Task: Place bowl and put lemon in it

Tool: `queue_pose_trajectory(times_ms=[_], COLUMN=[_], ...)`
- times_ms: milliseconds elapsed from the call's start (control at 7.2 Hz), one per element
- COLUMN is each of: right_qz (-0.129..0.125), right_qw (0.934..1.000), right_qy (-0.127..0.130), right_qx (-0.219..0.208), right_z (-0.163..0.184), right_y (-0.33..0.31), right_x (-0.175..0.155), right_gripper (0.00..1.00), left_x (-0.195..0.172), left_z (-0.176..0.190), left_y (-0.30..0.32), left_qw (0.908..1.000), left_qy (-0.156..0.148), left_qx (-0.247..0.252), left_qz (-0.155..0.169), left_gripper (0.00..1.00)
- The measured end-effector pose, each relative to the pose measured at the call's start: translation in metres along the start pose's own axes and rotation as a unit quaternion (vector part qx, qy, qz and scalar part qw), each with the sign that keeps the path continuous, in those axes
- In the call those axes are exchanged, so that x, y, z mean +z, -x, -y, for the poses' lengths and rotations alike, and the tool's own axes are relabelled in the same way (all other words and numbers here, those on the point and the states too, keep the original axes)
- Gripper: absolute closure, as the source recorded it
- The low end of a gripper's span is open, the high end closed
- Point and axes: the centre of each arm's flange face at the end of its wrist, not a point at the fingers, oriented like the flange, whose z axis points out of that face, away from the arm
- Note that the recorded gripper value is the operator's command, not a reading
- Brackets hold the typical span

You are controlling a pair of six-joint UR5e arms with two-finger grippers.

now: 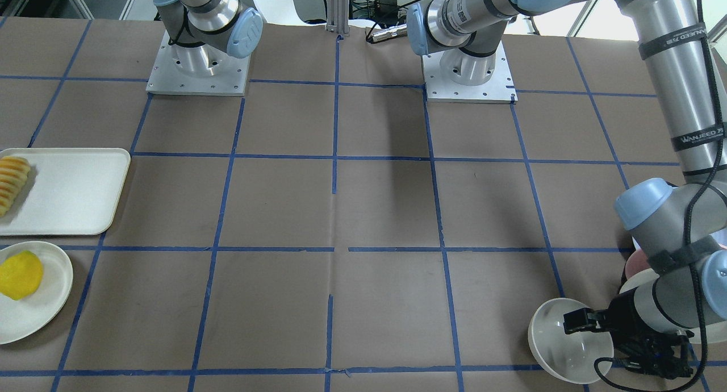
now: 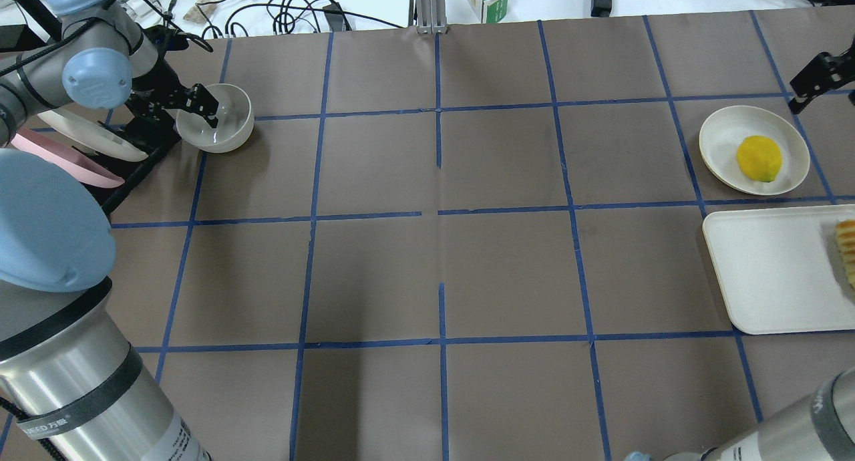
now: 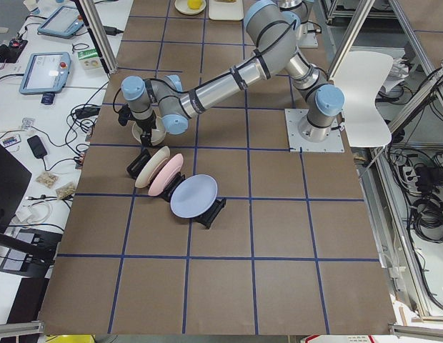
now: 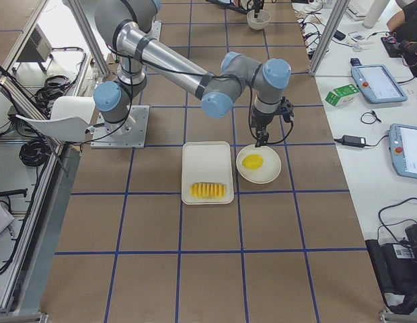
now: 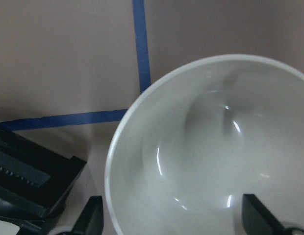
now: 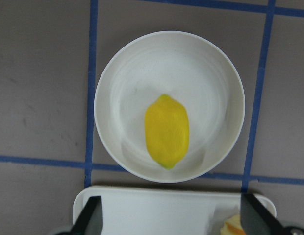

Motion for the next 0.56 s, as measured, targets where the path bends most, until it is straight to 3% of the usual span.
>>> queue_pose_trajectory(times_ms=[139, 278, 417, 556], right_qz=[-0.002, -0.007, -0.008, -0.005], right_qw=[1.0, 0.9998, 0.9997, 0.9996], right_qy=[-0.003, -0.008, -0.007, -0.002], right_qx=[-0.009, -0.018, -0.024, -0.028], right_z=[0.013, 0.019, 0.018, 0.014], right_y=[-0.003, -0.005, -0.003, 0.0], right_x=[0.045, 0.084, 0.111, 0.127], right_gripper=[0.0, 0.0, 0.0, 0.05], left_x=[0.006, 0.009, 0.009, 0.009], left_z=[-0.001, -0.001, -0.001, -0.001], left_y=[0.005, 0.005, 0.005, 0.004], left_qw=[1.0, 1.0, 0.9999, 0.9999], left_qy=[0.003, 0.004, 0.005, 0.005], left_qx=[-0.001, -0.006, -0.011, -0.012], left_qz=[-0.002, -0.004, -0.004, -0.005], left_gripper=[0.51, 0.69, 0.98, 1.0])
